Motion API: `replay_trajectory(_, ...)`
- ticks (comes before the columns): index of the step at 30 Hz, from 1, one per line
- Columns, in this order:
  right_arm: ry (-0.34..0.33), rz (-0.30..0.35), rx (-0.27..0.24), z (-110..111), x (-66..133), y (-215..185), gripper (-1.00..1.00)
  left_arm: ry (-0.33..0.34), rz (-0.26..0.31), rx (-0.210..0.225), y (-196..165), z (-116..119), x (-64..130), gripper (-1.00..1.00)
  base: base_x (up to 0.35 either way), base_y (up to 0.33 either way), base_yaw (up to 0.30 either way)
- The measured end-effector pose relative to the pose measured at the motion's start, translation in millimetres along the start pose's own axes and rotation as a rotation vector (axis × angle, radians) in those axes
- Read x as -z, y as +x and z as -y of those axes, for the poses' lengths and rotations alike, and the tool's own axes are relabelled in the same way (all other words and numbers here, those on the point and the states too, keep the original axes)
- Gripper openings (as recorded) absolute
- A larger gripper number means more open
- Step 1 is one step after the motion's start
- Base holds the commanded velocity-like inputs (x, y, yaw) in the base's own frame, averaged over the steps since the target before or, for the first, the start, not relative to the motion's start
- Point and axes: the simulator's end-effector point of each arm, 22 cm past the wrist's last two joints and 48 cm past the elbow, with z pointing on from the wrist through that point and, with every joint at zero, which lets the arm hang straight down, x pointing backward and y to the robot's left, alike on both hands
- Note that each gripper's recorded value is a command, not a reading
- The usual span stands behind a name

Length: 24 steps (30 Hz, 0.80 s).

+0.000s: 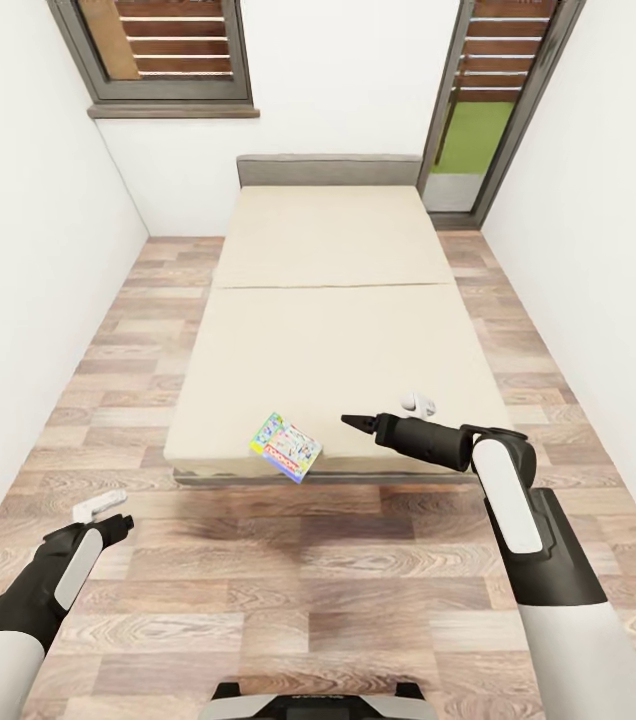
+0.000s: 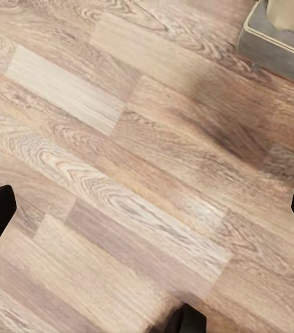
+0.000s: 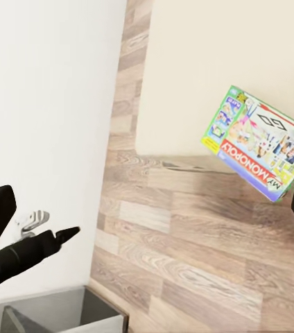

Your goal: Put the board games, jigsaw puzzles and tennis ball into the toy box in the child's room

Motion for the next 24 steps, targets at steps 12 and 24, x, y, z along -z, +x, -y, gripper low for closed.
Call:
replay_trajectory(12,0.039,-0.01,0.007,7.1,6.1,9.7,1.0,0.007,0.017,0.007,-9.4,0.2,7.0,1.0,0.0,0.0,0.0)
replay_trajectory(24,0.068,-0.016,0.015,14.0,15.1,16.8,1.0,0.008,0.05,0.024,-16.4,0.0,11.1,1.0,0.0,0.0,0.0)
